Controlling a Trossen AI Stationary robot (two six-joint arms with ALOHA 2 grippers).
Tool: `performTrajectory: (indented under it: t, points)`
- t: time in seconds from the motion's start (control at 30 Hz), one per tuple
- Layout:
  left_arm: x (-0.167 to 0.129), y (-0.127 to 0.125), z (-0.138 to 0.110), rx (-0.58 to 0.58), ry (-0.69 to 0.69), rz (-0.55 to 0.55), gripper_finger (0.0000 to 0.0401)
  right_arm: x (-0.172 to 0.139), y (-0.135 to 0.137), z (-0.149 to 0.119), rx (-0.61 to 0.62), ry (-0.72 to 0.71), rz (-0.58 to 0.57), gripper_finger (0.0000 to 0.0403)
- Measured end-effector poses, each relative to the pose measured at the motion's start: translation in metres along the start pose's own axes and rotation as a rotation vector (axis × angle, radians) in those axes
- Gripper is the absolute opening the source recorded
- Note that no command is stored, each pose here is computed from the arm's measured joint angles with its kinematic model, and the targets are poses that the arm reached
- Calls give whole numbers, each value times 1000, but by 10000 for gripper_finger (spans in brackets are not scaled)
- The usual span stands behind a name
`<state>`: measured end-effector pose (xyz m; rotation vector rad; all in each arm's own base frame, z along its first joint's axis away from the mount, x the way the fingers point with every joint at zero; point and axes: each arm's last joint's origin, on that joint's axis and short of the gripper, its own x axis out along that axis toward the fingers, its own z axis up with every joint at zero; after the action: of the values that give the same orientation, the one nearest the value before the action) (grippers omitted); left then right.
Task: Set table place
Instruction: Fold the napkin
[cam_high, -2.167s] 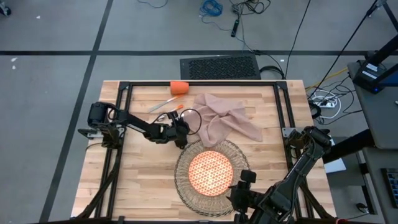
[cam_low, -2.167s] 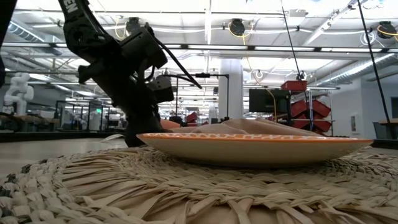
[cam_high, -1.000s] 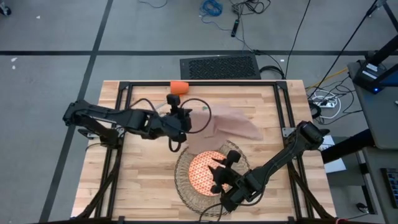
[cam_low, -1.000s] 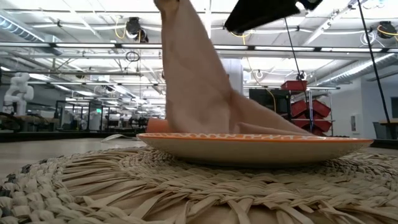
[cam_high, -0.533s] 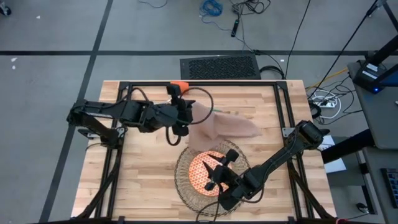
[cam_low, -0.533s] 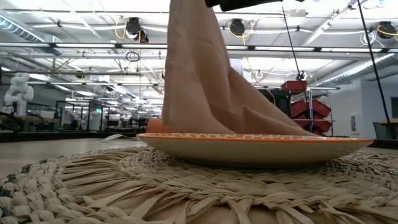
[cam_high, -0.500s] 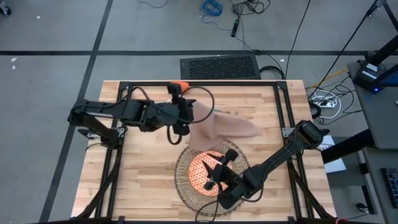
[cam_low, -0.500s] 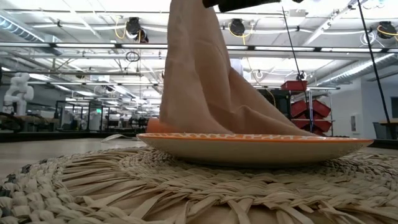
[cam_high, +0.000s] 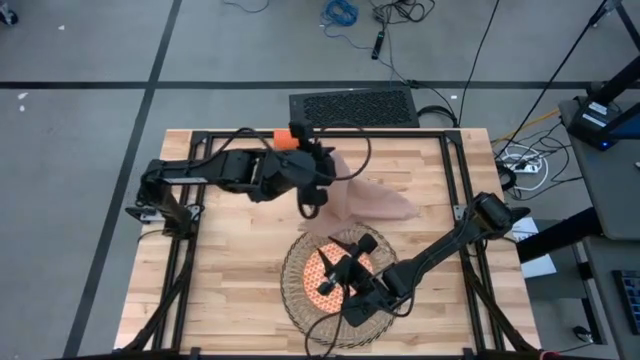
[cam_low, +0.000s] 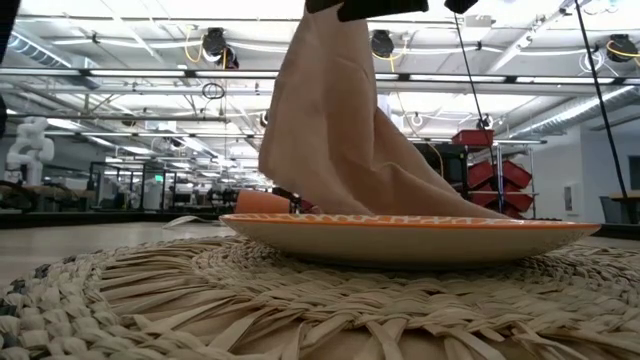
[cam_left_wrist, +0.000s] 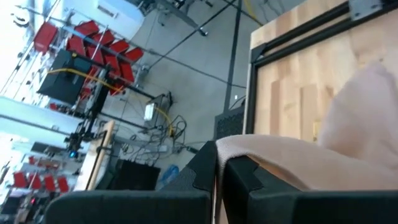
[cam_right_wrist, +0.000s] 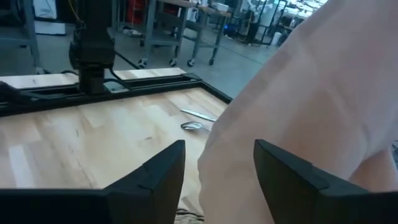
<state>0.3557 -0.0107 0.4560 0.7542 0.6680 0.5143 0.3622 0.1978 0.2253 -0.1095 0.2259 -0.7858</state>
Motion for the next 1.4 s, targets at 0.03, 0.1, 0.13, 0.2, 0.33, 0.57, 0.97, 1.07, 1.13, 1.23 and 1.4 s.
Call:
performTrajectory:
  t: [0.03,0.1,0.13,0.2,0.33,0.57,0.97,1.07,1.13,1.23,1.4]
  points:
    - [4,1,2,-2,10,7,0,0,1,-2,3,-2,-5,177]
    - [8,5,5,-11,28,28,0,2,3,-7,8,-10,-29,176]
    - [11,7,7,-14,35,35,0,3,4,-9,2,-17,-45,176]
    - [15,8,11,-14,47,48,0,4,4,-11,-4,-34,-81,176]
    - [24,5,20,22,67,63,0,7,3,-10,3,-72,-151,176]
    - [40,-5,24,92,112,113,0,23,-2,-4,68,-99,-233,176]
    - [45,-14,25,-34,45,-23,0,54,0,23,245,-103,-126,176]
    - [44,-15,25,-91,12,-90,0,59,0,26,237,-126,-151,176]
    - [43,-16,26,-118,-4,-125,0,59,1,26,219,-132,-192,176]
    - [37,-17,24,-112,-5,-167,0,59,-1,26,185,-127,-261,176]
    - [27,-15,18,-75,18,-237,0,57,-2,25,162,-121,-330,176]
